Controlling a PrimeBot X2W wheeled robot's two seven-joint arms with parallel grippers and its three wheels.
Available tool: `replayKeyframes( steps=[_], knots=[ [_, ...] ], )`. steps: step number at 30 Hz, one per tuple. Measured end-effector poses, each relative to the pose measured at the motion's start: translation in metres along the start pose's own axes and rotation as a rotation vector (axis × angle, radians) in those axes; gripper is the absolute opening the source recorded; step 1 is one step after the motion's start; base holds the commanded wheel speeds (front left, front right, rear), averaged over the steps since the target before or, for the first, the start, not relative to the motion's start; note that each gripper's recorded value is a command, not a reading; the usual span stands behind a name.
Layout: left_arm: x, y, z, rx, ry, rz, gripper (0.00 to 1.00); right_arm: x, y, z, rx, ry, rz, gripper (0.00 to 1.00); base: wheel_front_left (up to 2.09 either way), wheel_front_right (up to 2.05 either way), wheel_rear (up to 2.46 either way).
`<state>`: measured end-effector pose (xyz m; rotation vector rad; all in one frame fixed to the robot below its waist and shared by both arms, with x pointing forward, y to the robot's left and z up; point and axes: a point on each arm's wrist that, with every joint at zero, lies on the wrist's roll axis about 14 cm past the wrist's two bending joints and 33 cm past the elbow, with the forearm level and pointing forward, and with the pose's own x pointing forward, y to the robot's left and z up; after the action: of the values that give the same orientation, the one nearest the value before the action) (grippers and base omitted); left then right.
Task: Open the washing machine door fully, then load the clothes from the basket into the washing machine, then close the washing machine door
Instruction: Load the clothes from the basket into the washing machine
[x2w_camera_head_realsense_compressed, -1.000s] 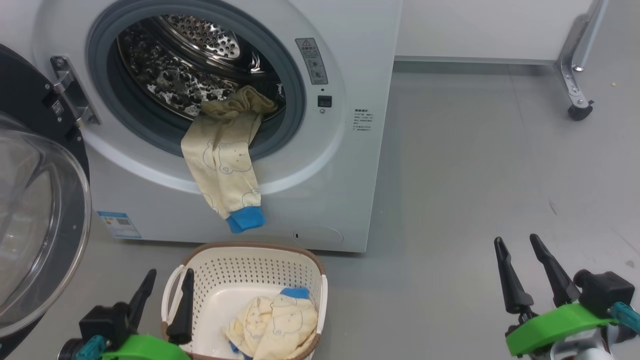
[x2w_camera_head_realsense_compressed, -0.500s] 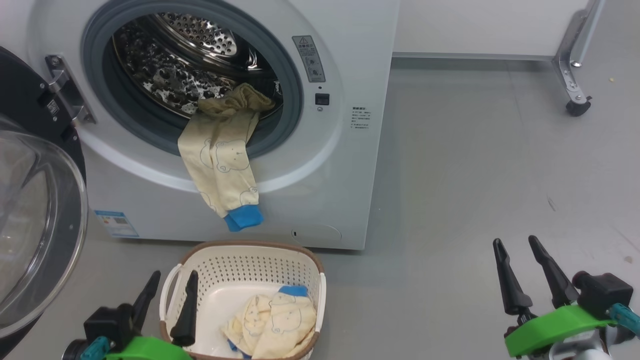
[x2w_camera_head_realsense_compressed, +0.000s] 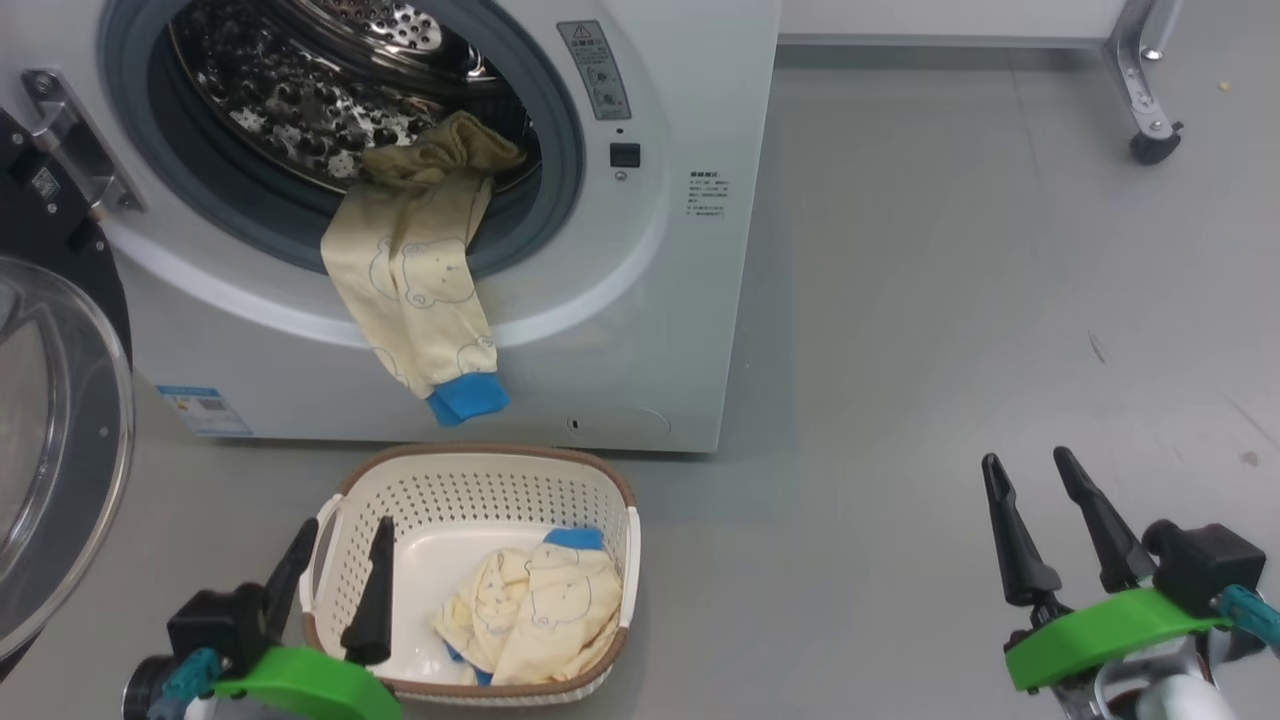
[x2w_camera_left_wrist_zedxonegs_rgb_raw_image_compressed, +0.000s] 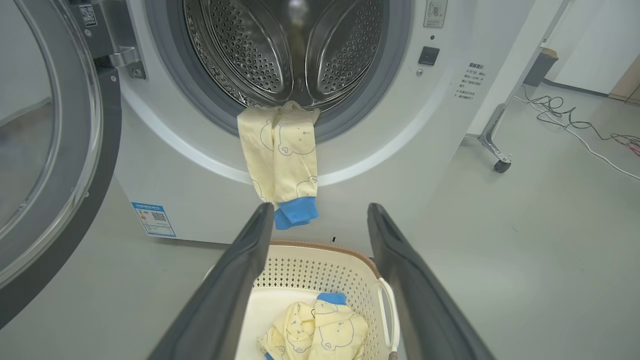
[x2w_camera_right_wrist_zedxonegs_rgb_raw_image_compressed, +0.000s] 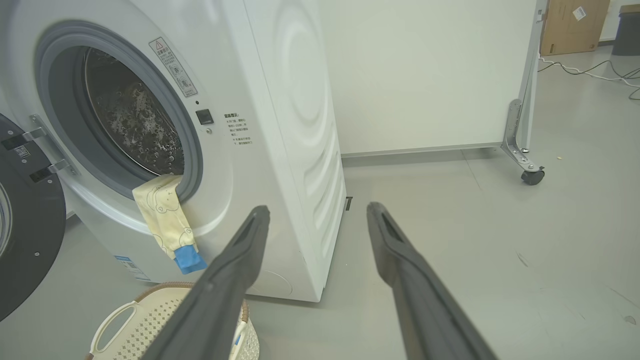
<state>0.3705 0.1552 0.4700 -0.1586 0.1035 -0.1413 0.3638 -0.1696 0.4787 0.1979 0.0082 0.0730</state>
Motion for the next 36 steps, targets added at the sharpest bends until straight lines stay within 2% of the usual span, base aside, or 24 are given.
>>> replayKeyframes(
  steps=[5,13,27,36],
  knots=[
    [0.023,0.006,-0.001,-0.009,0.007,0.019,1.0,0.014,-0.003,-0.002,-0.002,0.005,-0.004,1.0,0.0,0.0,0.0],
    [0.061,0.006,-0.027,-0.032,0.077,0.019,1.0,0.032,-0.011,-0.018,-0.011,0.047,-0.013,1.0,0.0,0.0,0.0],
    [0.164,0.014,-0.066,-0.061,0.174,0.023,1.0,0.066,-0.038,-0.047,-0.042,0.106,-0.063,1.0,0.0,0.0,0.0],
    [0.22,0.027,-0.11,-0.109,0.272,0.061,1.0,0.07,-0.064,-0.077,-0.066,0.178,-0.126,1.0,0.0,0.0,0.0]
  ],
)
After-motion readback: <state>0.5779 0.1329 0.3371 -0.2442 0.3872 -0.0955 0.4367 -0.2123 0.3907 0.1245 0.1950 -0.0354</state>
